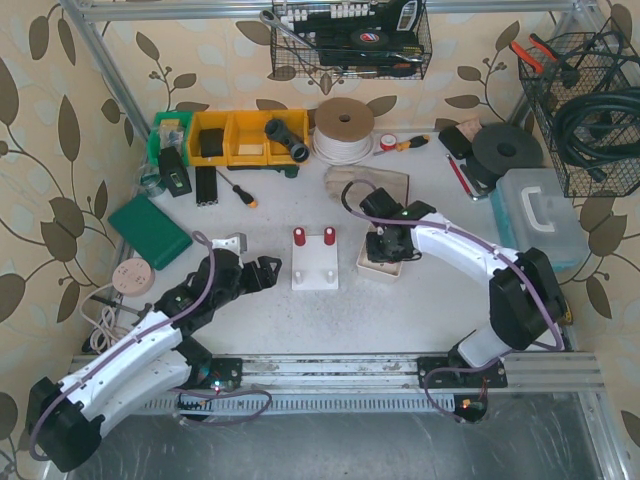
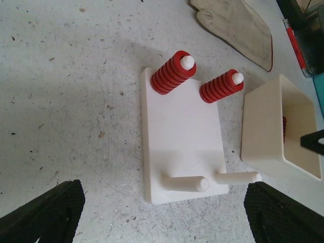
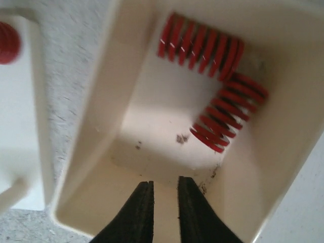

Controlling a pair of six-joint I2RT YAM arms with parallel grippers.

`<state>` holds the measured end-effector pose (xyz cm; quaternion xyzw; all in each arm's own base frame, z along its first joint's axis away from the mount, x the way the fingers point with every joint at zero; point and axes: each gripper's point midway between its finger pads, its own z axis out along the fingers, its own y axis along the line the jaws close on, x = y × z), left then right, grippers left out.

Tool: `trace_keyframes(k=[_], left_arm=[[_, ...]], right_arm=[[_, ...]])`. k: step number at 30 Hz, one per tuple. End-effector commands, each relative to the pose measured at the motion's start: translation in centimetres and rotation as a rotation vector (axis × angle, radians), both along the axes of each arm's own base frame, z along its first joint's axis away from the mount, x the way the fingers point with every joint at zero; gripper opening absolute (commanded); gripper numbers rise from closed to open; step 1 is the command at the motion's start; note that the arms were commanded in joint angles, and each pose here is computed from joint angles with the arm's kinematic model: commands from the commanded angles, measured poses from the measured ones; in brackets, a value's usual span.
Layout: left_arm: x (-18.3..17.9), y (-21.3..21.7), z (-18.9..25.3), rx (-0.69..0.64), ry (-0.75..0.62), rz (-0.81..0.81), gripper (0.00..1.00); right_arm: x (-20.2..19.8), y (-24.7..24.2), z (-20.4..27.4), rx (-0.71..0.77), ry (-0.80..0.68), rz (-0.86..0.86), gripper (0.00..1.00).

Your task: Install the large spring

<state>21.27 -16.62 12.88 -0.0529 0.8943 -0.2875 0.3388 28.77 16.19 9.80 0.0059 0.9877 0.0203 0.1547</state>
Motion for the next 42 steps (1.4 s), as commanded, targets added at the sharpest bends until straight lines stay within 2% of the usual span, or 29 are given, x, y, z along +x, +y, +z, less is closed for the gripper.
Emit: trace_keyframes(k=[1,7,17,21,24,35,42], left_arm=[[0.1,-0.2,1.5,-0.028,-0.052,-0.01,0.89],[-0.1,0.1,1.6,-0.032,-0.065,-0.003,0.89],[-0.2,0.3,1.8,-0.037,-0.077,0.001,0.89],[-0.2,0.3,1.8,-0.041,-0.08,0.001,0.9],[-0.2,0.3,1.8,-0.046,-0.085,0.001,0.89],[-0.2,0.4,1.9,-0.052,-0.097,0.005,0.9],[-0.2,0.4,1.8,-0.051,-0.097,0.006,0.9]], right_arm=[[-0.7,-0.8,-1.5,0.033,0.029,-0.061,0.16],[-0.9,-4.5,-2.8,-0.033,0.047,-0.144,0.14],[0.0,-7.1,-2.7,-0.137,0.056,-0.156,0.2],[0.3,-6.8,-3.0,-0.122,0.055,-0.167,0.36],[0.7,-6.2,-3.3,-0.095,0.059,-0.179,0.41],[2.3,-5.6,-6.0,-0.083,0.073,-0.291,0.41],[2.6,-5.5,-8.5,-0.125,0.126,-0.299,0.4]])
